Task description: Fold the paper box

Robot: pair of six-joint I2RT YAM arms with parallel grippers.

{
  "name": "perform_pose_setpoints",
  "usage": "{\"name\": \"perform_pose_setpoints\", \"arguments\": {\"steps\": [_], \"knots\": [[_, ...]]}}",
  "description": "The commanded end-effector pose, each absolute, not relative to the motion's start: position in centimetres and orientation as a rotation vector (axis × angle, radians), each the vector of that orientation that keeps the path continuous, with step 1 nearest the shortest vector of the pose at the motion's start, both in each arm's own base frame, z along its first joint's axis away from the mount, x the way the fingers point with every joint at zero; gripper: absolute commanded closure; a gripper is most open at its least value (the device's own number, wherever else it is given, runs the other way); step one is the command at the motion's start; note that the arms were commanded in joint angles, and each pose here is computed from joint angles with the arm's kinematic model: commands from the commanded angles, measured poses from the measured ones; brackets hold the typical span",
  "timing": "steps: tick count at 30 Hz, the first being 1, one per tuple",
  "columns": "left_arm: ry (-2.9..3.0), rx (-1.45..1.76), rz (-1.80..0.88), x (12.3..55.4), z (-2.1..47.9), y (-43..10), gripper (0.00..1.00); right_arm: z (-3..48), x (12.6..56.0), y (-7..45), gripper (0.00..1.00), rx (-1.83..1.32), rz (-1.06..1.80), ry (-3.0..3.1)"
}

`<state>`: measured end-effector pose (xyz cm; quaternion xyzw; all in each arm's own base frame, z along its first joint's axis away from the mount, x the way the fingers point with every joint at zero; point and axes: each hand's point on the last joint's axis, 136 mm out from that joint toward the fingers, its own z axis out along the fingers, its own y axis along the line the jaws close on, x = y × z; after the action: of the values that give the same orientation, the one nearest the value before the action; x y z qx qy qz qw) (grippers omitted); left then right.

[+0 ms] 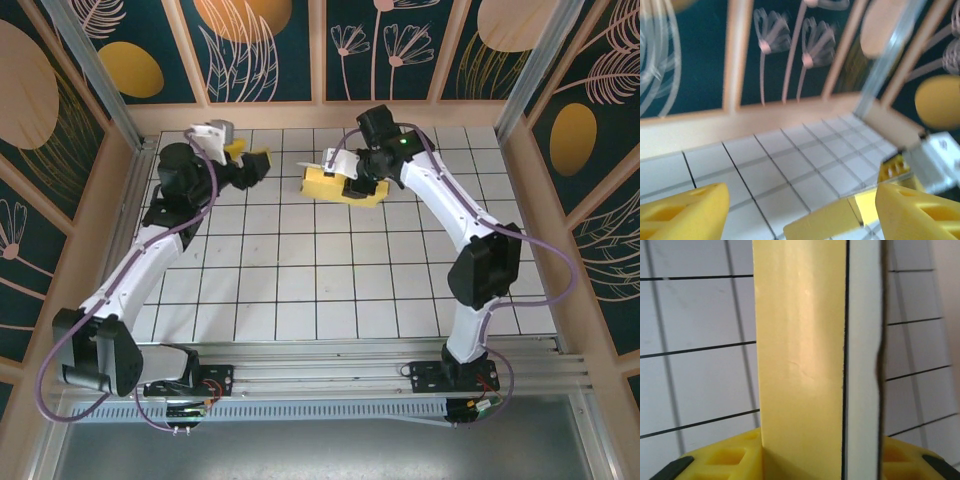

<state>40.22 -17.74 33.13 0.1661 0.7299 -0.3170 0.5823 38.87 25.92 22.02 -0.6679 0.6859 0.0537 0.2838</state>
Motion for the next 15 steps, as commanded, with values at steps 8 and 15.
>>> {"name": "perform_pose_setpoints", "arguments": {"steps": [8, 15], "knots": [[1.688, 1.1, -0.789, 35.6, 22.5, -24.0, 0.2, 13.9, 34.0, 25.4, 0.6, -2.005, 0.426, 2.095], [1.742, 1.213, -0.776, 37.2, 18.8, -24.5, 0.15, 11.5, 34.8, 25.4, 0.62, -2.015, 0.401, 2.105]]}}
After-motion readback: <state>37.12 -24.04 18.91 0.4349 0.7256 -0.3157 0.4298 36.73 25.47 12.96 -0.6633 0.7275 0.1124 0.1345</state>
